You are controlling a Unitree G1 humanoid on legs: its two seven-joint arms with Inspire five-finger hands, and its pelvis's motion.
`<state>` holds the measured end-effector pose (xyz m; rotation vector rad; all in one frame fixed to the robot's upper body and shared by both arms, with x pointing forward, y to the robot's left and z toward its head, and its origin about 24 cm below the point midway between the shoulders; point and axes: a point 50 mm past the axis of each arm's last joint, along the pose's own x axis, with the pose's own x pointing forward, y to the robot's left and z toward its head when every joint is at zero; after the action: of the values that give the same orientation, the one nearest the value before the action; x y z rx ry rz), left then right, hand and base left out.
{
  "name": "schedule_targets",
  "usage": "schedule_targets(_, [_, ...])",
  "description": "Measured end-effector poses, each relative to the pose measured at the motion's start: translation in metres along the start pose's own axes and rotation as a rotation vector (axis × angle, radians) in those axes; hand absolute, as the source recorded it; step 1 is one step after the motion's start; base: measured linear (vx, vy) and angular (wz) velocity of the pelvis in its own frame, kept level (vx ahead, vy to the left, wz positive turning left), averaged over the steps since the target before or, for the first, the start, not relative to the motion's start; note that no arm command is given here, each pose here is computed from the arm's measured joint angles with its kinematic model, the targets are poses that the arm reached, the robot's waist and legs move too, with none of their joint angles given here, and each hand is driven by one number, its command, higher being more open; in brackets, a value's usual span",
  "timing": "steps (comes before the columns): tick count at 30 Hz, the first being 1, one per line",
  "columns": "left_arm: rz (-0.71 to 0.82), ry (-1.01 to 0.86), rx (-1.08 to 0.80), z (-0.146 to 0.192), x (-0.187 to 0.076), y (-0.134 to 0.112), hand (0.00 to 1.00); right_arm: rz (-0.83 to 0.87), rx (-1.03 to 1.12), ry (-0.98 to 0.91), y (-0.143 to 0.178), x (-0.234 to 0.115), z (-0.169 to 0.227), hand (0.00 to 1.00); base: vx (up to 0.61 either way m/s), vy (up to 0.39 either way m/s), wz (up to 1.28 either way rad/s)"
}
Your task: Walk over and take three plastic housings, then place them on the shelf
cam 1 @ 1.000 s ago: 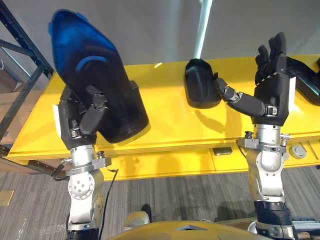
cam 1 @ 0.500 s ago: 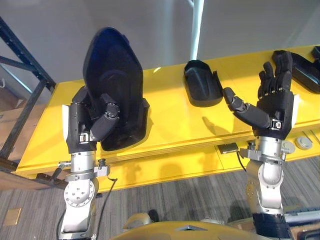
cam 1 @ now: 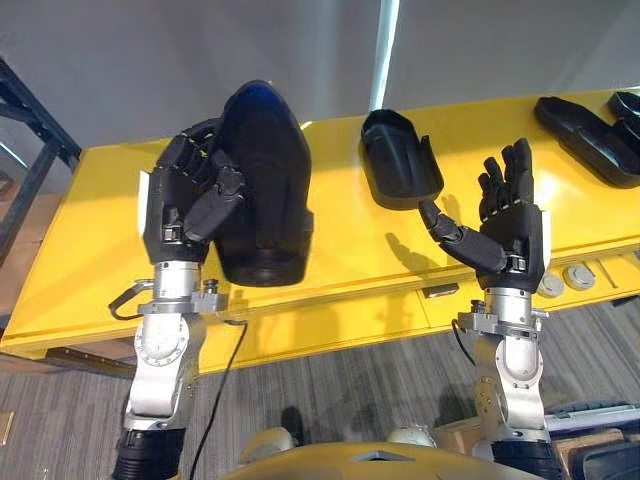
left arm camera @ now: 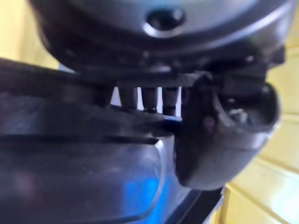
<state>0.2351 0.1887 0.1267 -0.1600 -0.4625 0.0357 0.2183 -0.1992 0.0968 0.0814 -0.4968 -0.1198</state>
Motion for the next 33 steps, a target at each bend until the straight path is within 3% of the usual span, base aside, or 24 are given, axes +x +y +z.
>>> schedule_targets(5, [0.138, 0.104, -0.117, -0.029, 0.021, 0.005, 0.00, 0.054, 0.010, -0.015, 0.008, 0.009, 0.002, 1.00, -0.10, 0.017, -0.13])
schedule_targets(14, [0.303, 0.260, -0.067, -0.064, 0.055, 0.016, 0.00, 0.107, -0.010, -0.010, 0.012, 0.012, 0.002, 1.00, -0.10, 0.000, -0.14])
schedule_targets(23, [0.319, 0.256, 0.101, -0.040, 0.125, 0.026, 0.00, 0.216, -0.060, -0.081, 0.016, 0.037, 0.016, 1.00, -0.03, -0.001, -0.09])
schedule_targets(33, [0.346, 0.301, 0.396, -0.006, 0.164, 0.045, 0.00, 0.292, -0.075, -0.096, 0.026, 0.049, 0.023, 1.00, 0.00, -0.004, -0.01])
